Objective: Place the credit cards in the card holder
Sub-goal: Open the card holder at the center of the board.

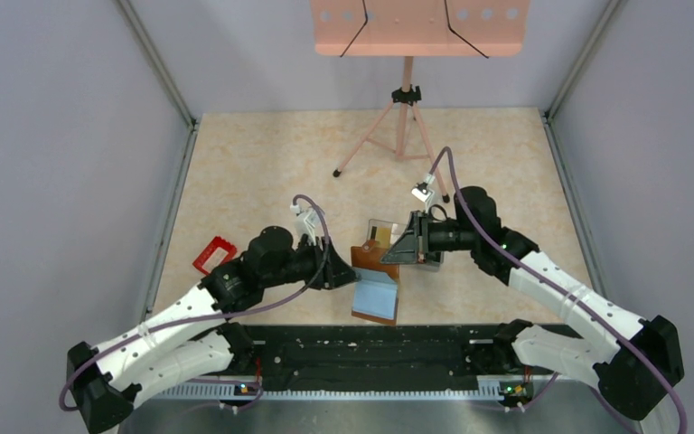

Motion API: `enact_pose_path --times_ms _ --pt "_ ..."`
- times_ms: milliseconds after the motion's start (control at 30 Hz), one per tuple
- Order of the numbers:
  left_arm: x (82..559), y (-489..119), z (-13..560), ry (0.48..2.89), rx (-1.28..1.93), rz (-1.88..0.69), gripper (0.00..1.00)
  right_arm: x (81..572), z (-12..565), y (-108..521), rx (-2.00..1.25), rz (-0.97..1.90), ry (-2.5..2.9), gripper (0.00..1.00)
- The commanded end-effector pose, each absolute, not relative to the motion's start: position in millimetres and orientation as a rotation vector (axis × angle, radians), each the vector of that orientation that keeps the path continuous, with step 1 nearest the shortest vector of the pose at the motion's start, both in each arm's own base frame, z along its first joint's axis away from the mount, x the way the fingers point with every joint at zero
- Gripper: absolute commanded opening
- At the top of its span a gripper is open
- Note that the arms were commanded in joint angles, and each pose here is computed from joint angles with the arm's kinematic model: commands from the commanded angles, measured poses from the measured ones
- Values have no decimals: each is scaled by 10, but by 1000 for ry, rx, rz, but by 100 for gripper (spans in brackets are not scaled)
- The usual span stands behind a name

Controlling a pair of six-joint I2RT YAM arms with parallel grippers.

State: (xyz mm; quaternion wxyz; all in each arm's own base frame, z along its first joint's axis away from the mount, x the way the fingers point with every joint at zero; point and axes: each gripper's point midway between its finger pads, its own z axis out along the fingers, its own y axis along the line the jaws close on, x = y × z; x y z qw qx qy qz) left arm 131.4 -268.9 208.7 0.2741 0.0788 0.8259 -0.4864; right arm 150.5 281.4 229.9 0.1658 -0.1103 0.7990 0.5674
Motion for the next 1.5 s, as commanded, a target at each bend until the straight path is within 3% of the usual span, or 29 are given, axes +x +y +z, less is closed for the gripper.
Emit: enact_pose_path --times_ms 0,267,533,800,967,1100,1167,1267,1467 --pt "1386 -2764 2125 2177 211 -1325 47 1465 2480 2809 -348 1676 2194 0" --pt "1533 -2643 2086 2170 135 -1207 57 1435 2519 2811 -345 1704 2180 0" --pt "1507 -2743 2279 1998 233 -1318 64 1340 2618 2826 -406 1782 2141 0" --pt "1328 -2891 2530 1840 394 -1483 63 1283 2781 2851 -435 1877 2069 0" --pt "1254 -2906 2604 1806 433 -1528 54 1302 2781 2861 -416 1880 2075 0" --pt "1262 -2875 2634 1795 415 -1521 27 1337 2749 2866 -395 1863 2085 0" --pt "1277 -2855 2661 1782 401 -1512 16 1361 2724 2864 -383 1842 2093 8" --pt "1310 -2815 2667 1789 380 -1480 1 1394 2670 2844 -376 1782 2121 29" --pt "1270 -2759 2491 1937 457 -1372 0 1438 2544 2702 -413 1557 2205 76"
